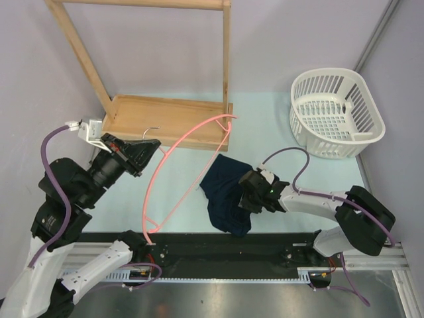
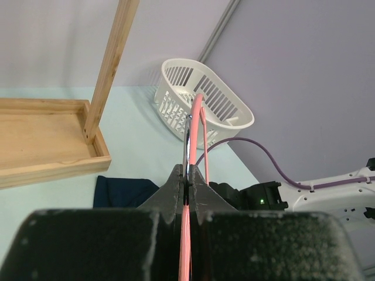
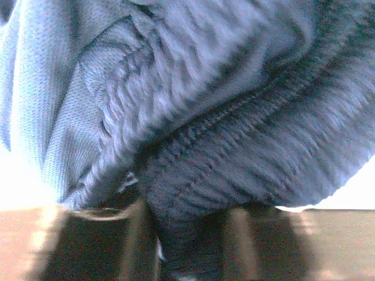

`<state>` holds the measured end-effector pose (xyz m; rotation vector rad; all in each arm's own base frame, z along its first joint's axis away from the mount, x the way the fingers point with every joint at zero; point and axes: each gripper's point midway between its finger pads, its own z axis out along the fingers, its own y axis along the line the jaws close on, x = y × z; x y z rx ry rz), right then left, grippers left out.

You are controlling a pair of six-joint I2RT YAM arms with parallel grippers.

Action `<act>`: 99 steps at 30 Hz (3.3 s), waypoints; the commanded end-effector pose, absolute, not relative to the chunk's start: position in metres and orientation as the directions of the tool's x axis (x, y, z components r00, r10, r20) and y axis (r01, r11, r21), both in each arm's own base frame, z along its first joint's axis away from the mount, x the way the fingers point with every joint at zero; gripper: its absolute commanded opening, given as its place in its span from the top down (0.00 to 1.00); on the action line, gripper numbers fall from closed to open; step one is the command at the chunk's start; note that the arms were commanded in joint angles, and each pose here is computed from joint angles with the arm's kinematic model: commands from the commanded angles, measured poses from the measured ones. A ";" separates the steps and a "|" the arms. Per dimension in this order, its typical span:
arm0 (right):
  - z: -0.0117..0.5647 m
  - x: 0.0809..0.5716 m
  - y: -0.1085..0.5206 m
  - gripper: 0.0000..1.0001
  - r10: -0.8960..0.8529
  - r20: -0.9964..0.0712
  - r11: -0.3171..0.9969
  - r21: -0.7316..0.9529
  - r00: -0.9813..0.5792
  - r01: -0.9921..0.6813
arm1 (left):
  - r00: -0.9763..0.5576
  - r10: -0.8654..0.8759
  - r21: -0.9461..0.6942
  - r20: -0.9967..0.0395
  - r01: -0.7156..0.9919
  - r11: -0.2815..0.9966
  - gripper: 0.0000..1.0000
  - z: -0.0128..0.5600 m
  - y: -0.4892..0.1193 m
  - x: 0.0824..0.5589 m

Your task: Remove the shorts from the hanger

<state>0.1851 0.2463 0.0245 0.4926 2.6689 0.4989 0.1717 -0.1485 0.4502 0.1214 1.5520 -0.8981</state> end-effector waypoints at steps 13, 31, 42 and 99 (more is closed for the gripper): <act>0.123 0.255 0.238 1.00 0.431 -0.484 0.791 0.609 -0.761 0.060 | -0.134 -0.492 -0.482 -0.860 0.529 0.699 1.00 0.477 -0.138 0.182; 0.391 0.315 0.097 1.00 0.657 -0.695 0.707 0.703 -0.291 -0.081 | -0.131 -0.490 -0.479 -0.862 0.530 0.700 1.00 0.477 -0.158 0.213; 0.519 0.350 -0.008 1.00 0.555 -0.816 0.810 0.575 0.162 0.117 | -0.097 -0.413 -0.398 -0.906 0.530 0.749 1.00 0.479 -0.147 0.202; 0.385 0.242 0.307 0.19 0.287 -0.557 0.463 0.793 -0.779 -0.396 | -0.260 -0.531 -0.579 -0.807 0.531 0.619 1.00 0.450 -0.169 0.200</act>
